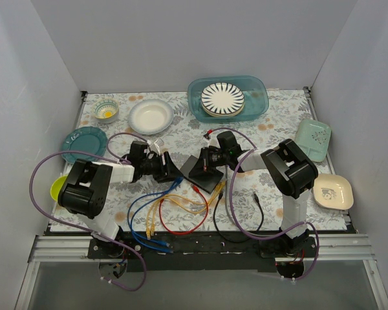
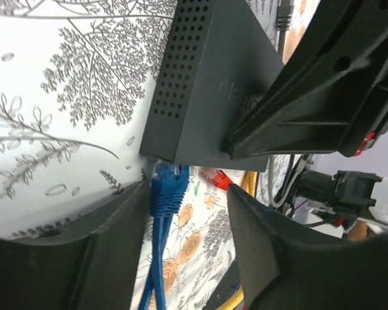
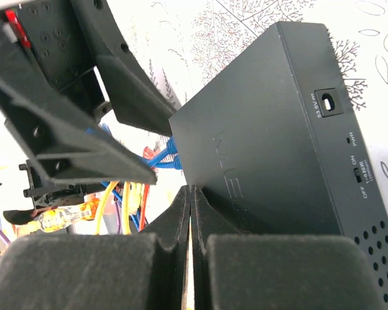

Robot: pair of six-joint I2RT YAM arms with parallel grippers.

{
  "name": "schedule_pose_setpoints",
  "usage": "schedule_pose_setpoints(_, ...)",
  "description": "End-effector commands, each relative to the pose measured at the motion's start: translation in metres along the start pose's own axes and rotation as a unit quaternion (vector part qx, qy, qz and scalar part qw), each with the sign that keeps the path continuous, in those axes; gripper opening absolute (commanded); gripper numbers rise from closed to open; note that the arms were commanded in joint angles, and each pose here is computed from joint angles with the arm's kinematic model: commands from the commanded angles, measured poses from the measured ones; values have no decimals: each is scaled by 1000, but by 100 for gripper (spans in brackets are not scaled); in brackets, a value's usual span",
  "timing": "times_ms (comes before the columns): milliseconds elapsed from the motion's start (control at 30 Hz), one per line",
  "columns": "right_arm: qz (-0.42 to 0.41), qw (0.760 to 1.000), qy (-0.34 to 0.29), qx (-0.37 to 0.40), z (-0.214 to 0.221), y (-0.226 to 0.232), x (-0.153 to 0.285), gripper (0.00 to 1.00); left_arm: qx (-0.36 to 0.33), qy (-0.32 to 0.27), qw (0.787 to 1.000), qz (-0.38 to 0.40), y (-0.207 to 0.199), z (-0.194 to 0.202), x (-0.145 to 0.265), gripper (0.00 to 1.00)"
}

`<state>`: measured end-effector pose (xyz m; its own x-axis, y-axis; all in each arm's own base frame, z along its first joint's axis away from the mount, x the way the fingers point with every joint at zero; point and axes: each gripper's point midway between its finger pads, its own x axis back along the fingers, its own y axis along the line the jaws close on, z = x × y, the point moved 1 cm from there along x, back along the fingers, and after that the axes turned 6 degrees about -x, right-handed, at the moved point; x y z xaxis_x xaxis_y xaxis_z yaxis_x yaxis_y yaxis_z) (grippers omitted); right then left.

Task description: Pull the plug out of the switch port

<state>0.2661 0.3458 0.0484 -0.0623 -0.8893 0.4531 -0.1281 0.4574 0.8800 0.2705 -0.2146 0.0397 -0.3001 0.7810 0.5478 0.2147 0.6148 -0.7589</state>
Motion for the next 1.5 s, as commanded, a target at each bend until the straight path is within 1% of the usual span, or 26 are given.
schedule_pose_setpoints(0, 83, 996, 1, -22, 11, -45, 0, 1, 30, -12, 998, -62, 21, 19, 5, 58)
schedule_pose_setpoints(33, 83, 996, 1, -22, 11, -45, 0, 1, 38, -15, 997, -70, 23, 18, 6, 68)
schedule_pose_setpoints(100, 83, 996, 0, -20, 10, -45, 0, 1, 55, -15, 995, -86, 25, 15, 5, 73)
schedule_pose_setpoints(167, 84, 996, -1, -19, 10, -46, 1, 1, 72, -12, 992, -105, 32, 15, 5, 76)
schedule_pose_setpoints(233, 85, 996, -1, -20, 10, -46, 1, 1, 101, -11, 987, -127, 37, 15, 4, 84)
schedule_pose_setpoints(267, 85, 996, 0, -20, 10, -46, 2, 1, 110, -8, 984, -139, 41, 14, 5, 98)
schedule_pose_setpoints(300, 86, 996, -1, -19, 10, -46, 2, 1, 119, 4, 982, -149, 45, 17, 4, 98)
schedule_pose_setpoints(400, 86, 996, -1, -19, 10, -47, 3, 1, 130, 1, 979, -154, 46, 23, 8, 98)
schedule_pose_setpoints(433, 86, 996, -2, -18, 9, -47, 3, 1, 120, -12, 982, -143, 40, 17, 10, 98)
schedule_pose_setpoints(533, 86, 996, -3, -18, 8, -46, 4, 1, 103, -30, 987, -117, 32, 9, 14, 98)
schedule_pose_setpoints(600, 86, 996, -4, -19, 8, -46, 4, 1, 101, -25, 989, -105, 31, 8, 15, 87)
schedule_pose_setpoints(700, 85, 996, -5, -18, 8, -47, 4, 1, 110, -13, 986, -121, 45, 12, 15, 67)
schedule_pose_setpoints(733, 84, 996, -4, -18, 8, -46, 4, 1, 114, -18, 985, -129, 52, 12, 17, 65)
schedule_pose_setpoints(767, 85, 996, -4, -18, 8, -47, 4, 1, 112, -21, 985, -126, 52, 11, 18, 63)
schedule_pose_setpoints(800, 85, 996, -5, -18, 8, -47, 4, 1, 105, -25, 986, -126, 51, 9, 18, 58)
schedule_pose_setpoints(900, 86, 996, -5, -17, 9, -48, 5, 1, 96, -28, 987, -124, 51, 5, 17, 51)
schedule_pose_setpoints(1033, 85, 996, -6, -17, 9, -47, 6, 1, 90, -7, 990, -109, 50, 6, 11, 28)
schedule_pose_setpoints(1067, 86, 996, -6, -17, 9, -48, 6, 1, 85, -4, 991, -103, 49, 4, 10, 26)
schedule_pose_setpoints(1100, 86, 996, -6, -17, 9, -48, 6, 1, 85, 1, 991, -100, 50, 6, 8, 26)
schedule_pose_setpoints(1267, 89, 996, -5, -17, 10, -49, 6, 1, 61, -4, 995, -82, 42, 4, 11, 31)
schedule_pose_setpoints(1467, 89, 996, -4, -21, 9, -50, 5, 1, 39, -1, 996, -74, 37, 1, 9, 34)
